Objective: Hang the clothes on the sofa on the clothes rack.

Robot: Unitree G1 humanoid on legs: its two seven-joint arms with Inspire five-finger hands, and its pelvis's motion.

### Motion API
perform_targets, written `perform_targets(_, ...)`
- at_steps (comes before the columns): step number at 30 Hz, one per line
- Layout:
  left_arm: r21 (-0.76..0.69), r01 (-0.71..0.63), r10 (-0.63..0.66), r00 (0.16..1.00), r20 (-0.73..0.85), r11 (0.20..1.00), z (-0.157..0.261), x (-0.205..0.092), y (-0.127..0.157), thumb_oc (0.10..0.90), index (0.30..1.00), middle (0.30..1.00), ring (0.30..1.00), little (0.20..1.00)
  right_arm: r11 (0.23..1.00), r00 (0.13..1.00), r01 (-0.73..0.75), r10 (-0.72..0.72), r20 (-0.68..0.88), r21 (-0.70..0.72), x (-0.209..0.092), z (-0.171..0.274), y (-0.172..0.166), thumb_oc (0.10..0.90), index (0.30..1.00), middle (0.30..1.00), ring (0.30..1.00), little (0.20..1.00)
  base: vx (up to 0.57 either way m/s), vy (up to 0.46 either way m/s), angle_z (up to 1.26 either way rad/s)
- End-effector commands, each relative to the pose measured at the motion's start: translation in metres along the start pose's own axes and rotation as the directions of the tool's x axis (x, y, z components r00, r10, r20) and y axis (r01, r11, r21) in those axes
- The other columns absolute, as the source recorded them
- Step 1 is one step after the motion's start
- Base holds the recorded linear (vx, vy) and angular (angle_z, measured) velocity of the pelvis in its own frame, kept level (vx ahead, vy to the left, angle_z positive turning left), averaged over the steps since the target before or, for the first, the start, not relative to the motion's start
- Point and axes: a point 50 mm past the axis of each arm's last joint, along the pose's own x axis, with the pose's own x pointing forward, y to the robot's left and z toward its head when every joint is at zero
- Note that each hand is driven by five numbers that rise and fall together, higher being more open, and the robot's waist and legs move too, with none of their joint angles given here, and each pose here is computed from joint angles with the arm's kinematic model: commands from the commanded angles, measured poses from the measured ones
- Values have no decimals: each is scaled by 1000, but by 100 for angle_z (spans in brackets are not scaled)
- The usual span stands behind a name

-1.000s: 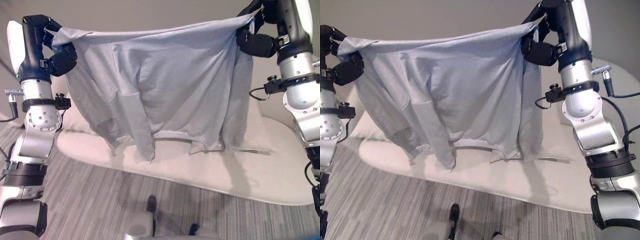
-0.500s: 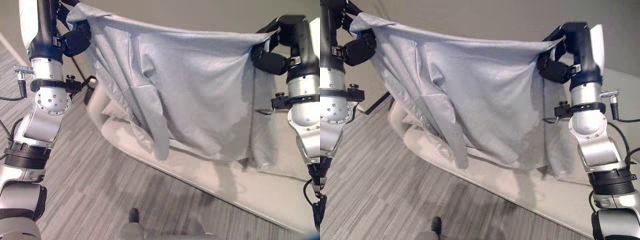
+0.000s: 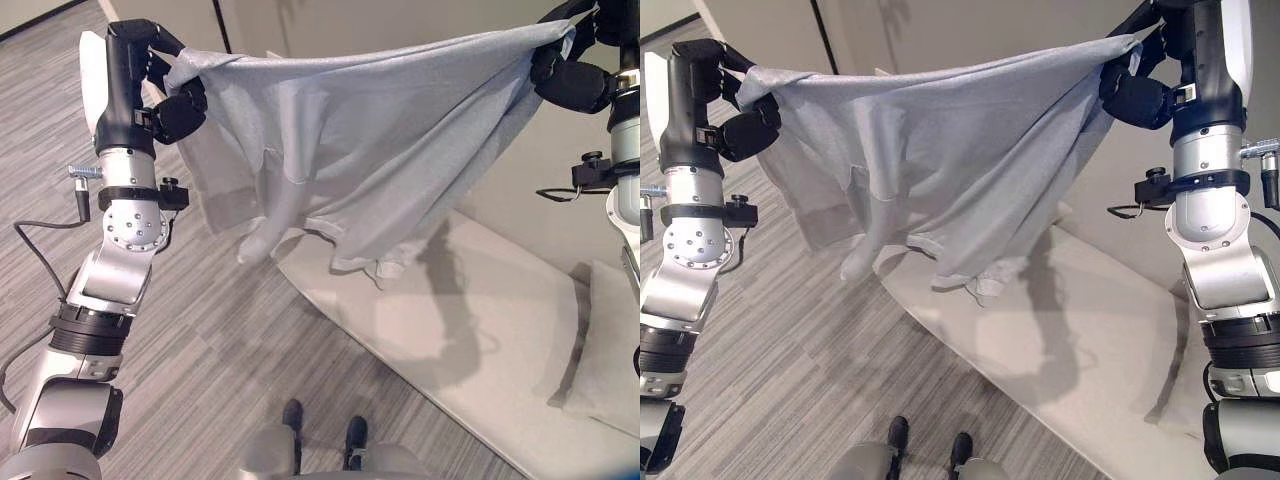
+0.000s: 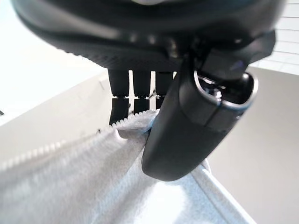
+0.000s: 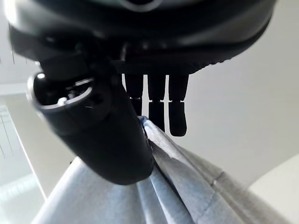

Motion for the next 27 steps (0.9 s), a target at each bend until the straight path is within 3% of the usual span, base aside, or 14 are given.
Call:
perform_targets(1,-14,-179,179,973,144,984,26,26,38,400,300,300,300,300,989,983,150,-150,105,11,9,18,-34,400,300,300,300,300,338,497,12)
perform_targets(8,-1,-137,135,977,168,991,29,26,34,400,300,300,300,300,982,981,186,-184,54,-34,-11,4,-36,400,300,300,300,300,471,609,-1)
perform_targets(14,7,-128,124,974,187,992,35,31,35,400,300,300,300,300,980,977,199,-198,74,-1,-7,9,-36,400,300,300,300,300,346,472,17)
perform_targets(27,-41,-79,83,991,102,996,17,6,18,400,300,300,300,300,985,985,166,-164,55,-40,-19,1,-44,400,300,300,300,300,331,12,40)
